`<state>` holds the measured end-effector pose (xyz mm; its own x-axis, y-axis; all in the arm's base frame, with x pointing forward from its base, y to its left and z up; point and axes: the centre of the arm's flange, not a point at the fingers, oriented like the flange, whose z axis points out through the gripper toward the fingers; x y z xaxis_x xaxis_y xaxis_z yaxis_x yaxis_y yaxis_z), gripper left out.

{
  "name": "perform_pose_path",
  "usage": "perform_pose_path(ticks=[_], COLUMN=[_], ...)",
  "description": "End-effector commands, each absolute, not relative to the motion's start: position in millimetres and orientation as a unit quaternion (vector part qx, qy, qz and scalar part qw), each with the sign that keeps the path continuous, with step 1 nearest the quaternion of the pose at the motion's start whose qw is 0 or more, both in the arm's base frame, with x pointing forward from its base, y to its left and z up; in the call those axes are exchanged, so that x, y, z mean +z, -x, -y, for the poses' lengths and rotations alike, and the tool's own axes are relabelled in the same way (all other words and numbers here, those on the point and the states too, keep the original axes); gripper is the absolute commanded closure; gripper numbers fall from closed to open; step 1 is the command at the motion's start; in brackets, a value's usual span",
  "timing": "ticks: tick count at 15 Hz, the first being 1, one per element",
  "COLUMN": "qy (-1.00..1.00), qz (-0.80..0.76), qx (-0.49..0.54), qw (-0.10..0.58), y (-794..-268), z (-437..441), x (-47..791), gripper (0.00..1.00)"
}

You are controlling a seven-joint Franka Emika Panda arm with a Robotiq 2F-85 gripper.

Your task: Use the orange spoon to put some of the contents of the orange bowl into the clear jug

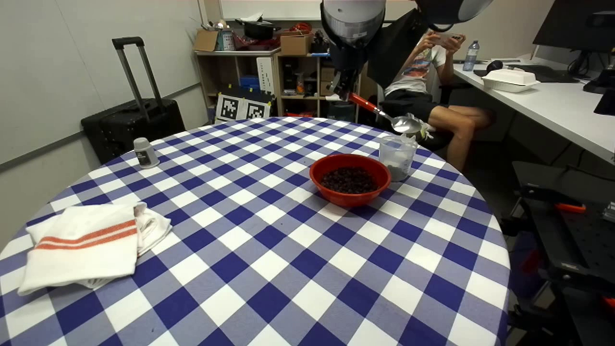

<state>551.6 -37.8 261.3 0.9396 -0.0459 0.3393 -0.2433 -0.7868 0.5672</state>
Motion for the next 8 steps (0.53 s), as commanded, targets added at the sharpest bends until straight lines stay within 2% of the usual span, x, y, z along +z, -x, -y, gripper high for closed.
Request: perform_pose_path(ticks=[1, 8], qy=[-0.952, -0.976], qz=[0.067, 0.028], qx=[0.137, 0.115], qw=[0.265, 0.181], y=[-557.5, -569.1], z=[31.6, -29.0], x=[285.0, 327.6], gripper=[0.95, 0.95])
